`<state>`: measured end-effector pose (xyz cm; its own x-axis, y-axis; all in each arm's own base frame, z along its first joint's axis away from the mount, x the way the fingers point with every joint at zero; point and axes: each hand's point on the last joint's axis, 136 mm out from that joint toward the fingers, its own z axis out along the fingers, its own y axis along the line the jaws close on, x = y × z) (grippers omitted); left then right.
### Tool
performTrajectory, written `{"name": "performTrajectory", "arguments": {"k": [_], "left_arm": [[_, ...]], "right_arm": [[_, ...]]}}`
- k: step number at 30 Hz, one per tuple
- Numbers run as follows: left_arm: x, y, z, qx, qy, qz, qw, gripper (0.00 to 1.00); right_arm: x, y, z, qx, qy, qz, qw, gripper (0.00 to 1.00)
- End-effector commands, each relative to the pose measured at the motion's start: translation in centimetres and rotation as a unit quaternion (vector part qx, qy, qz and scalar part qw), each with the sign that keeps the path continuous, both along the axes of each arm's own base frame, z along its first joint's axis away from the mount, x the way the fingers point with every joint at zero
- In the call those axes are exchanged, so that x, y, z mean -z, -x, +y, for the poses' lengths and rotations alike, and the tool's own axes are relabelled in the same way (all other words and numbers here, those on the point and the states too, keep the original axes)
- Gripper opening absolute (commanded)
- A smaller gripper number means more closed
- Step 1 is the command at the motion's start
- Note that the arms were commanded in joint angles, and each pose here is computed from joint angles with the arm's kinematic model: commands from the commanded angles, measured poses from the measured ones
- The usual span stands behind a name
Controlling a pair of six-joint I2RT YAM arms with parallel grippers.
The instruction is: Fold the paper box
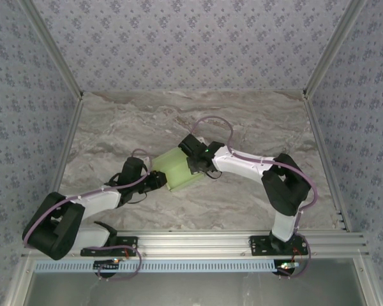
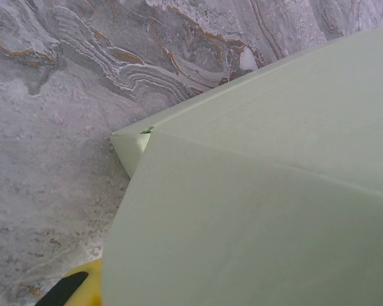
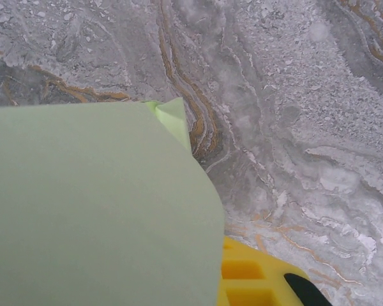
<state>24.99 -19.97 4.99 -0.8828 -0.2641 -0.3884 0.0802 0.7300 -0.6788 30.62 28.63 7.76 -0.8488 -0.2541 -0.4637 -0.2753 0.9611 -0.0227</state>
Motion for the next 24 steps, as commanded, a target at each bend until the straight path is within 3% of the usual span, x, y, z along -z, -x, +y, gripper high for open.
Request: {"name": "performTrajectory", "arguments": {"k": [1, 24], "left_arm": [[-0.5, 0.7, -1.2, 0.03, 0.01, -0.008, 0.999, 0.21], [-0.8, 0.6, -0.3, 0.014, -0.009, -0.016, 1.0, 0.22]], "right_arm": [[2.6, 1.4, -1.1, -0.034, 0.066, 0.033, 0.997, 0.12], [4.4, 0.3, -3.5, -0.085, 0.181, 0.025, 0.979, 0.11]]}}
